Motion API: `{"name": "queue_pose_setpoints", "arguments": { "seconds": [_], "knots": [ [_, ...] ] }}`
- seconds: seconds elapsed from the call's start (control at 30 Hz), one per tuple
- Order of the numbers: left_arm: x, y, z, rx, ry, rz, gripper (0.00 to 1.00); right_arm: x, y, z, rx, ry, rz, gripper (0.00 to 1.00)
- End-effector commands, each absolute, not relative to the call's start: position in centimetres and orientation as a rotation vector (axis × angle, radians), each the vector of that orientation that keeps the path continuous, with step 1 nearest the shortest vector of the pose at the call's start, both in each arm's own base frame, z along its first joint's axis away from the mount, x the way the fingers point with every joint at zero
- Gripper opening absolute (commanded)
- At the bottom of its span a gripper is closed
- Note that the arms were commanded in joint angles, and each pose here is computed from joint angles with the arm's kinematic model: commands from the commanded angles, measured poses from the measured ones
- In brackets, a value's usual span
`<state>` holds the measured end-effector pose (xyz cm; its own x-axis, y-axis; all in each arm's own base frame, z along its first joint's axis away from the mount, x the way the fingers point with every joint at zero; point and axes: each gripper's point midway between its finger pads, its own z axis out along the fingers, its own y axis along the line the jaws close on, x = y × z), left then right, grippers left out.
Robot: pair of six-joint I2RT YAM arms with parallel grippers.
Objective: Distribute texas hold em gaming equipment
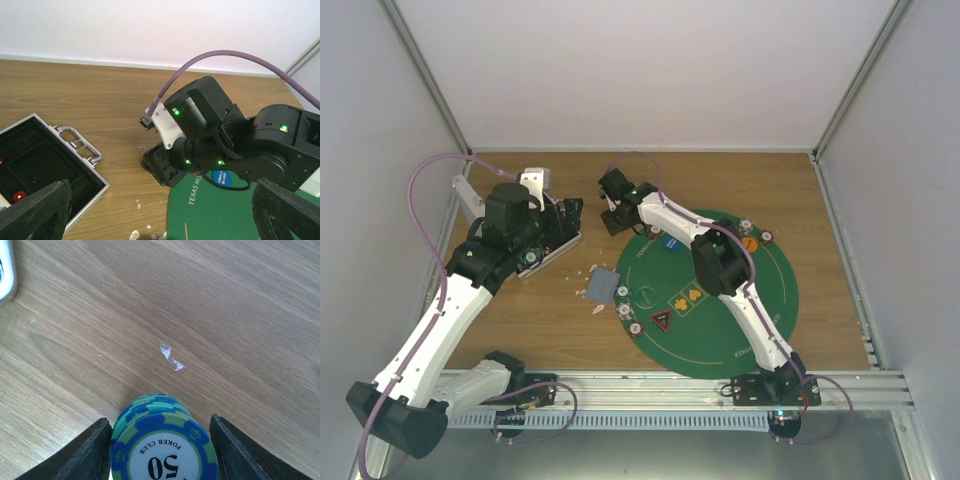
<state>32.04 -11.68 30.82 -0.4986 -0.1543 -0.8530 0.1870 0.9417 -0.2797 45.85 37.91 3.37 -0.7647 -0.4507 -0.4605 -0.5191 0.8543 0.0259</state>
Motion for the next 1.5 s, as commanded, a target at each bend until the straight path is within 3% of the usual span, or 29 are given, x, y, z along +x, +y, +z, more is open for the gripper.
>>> {"name": "queue_pose_setpoints", "arguments": {
  "seconds": [0.0, 0.63, 1.47],
  "knots": [
    [32.7, -11.6, 32.7, 0.015, 1.982, -0.419, 0.99, 46.5, 37.8, 4.0, -0.710, 2.568, 0.198, 0.54],
    [32.7, -11.7, 32.5, 0.014, 1.988, -0.423, 0.99, 46.7, 37.9, 4.7, -0.710, 2.552, 0.203, 0.44],
    [32.7, -11.7, 32.5, 0.011, 1.987, -0.430, 0.99, 47.0, 38.6, 8.1, -0.699, 2.499, 0.263, 0.41]
  ]
}}
